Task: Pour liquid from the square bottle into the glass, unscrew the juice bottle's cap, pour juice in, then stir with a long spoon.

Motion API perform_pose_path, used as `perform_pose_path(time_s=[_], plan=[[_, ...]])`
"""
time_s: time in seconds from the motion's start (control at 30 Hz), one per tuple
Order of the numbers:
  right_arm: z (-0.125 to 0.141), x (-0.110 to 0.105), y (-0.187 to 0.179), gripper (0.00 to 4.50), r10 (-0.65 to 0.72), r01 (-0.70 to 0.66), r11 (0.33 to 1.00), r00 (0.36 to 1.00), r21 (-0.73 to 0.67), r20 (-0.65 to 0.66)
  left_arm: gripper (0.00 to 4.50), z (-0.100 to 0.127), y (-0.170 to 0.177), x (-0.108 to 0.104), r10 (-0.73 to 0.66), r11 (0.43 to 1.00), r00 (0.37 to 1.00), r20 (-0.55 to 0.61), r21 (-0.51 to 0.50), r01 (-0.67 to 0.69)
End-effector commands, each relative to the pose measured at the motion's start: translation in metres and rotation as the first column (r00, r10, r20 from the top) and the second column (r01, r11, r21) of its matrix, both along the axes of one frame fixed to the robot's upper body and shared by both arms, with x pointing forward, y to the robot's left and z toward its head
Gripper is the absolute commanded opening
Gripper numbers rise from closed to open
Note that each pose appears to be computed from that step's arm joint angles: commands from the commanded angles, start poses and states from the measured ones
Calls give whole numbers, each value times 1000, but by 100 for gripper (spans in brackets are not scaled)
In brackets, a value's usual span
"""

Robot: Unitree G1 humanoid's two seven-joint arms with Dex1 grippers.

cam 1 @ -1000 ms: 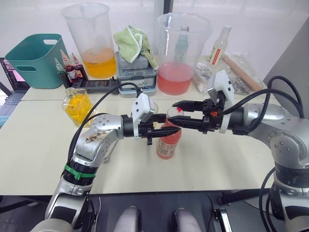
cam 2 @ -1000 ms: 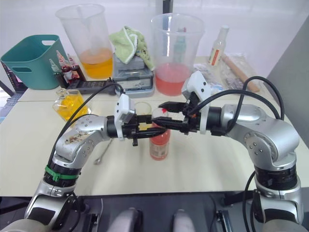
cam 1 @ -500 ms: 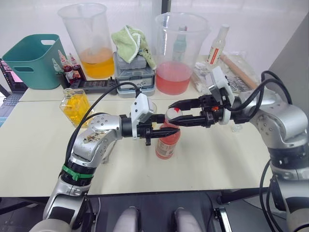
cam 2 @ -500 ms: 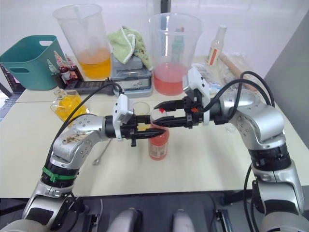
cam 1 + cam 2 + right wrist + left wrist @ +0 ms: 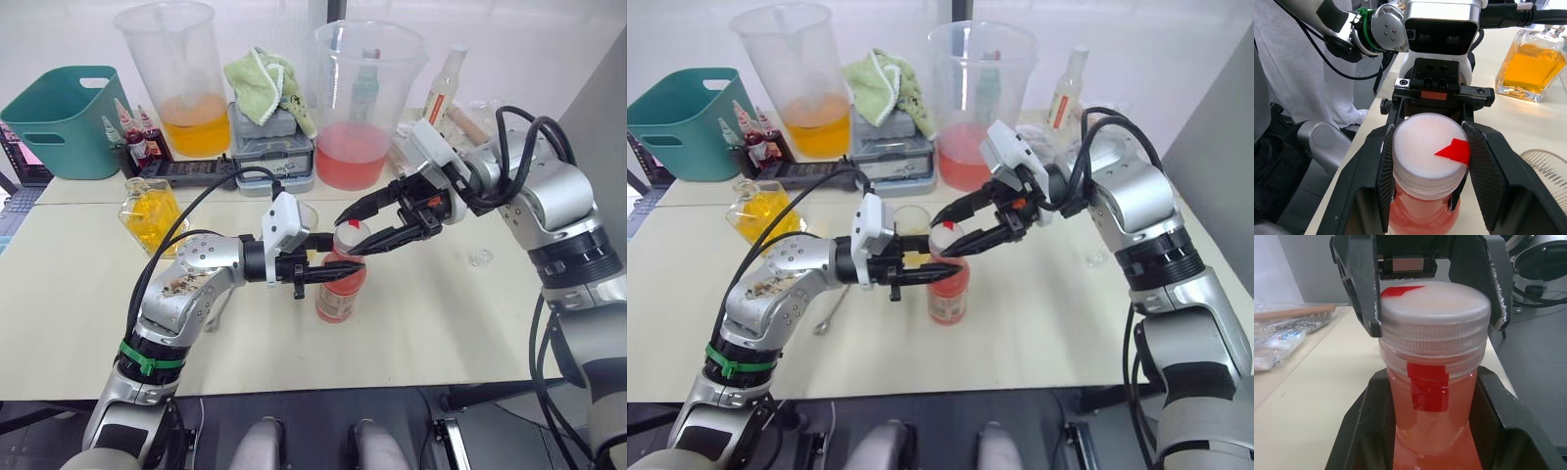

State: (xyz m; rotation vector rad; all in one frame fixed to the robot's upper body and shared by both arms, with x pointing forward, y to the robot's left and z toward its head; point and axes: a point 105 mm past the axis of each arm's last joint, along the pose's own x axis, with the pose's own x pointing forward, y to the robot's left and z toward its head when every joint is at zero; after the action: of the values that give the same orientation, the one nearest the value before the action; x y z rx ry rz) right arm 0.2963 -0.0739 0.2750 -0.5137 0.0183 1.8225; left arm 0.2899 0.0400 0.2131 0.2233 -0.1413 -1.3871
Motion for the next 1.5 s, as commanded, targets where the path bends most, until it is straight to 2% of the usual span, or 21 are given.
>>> perform_pose_path(time_s=[0.03,0.13,0.17,0.47,0.63,0.8,1.07,1.47,1.5], plan=[[29,-32,4,333,155,-157,986,987,47,52,149,2,-1,6,29,1000,1000,-8,-8,-29],[39,-35,0,438,74,-85,989,993,122,88,149,3,-2,6,26,1000,1000,-10,-9,-26],[41,-35,-2,445,35,-50,988,994,146,102,149,3,-2,6,25,1000,1000,-11,-9,-25],[32,-44,-18,445,-267,243,937,961,251,67,149,-1,-4,4,3,1000,1000,-17,-13,-3],[18,-36,-21,445,-464,441,852,886,281,17,149,-3,-6,6,-10,1000,1000,-16,-12,10],[7,-32,-20,445,-561,543,790,828,286,-23,149,-3,-7,7,-24,1000,1000,-12,-12,24],[3,-27,-19,445,-608,594,752,793,285,-49,149,-2,-9,9,-29,1000,1000,-5,-9,29],[-5,-24,-12,445,-607,603,756,792,256,-73,149,1,-10,10,-23,1000,1000,2,-8,23],[-5,-23,-12,393,-609,605,753,790,256,-75,149,1,-10,10,-22,1000,1000,2,-7,22]])
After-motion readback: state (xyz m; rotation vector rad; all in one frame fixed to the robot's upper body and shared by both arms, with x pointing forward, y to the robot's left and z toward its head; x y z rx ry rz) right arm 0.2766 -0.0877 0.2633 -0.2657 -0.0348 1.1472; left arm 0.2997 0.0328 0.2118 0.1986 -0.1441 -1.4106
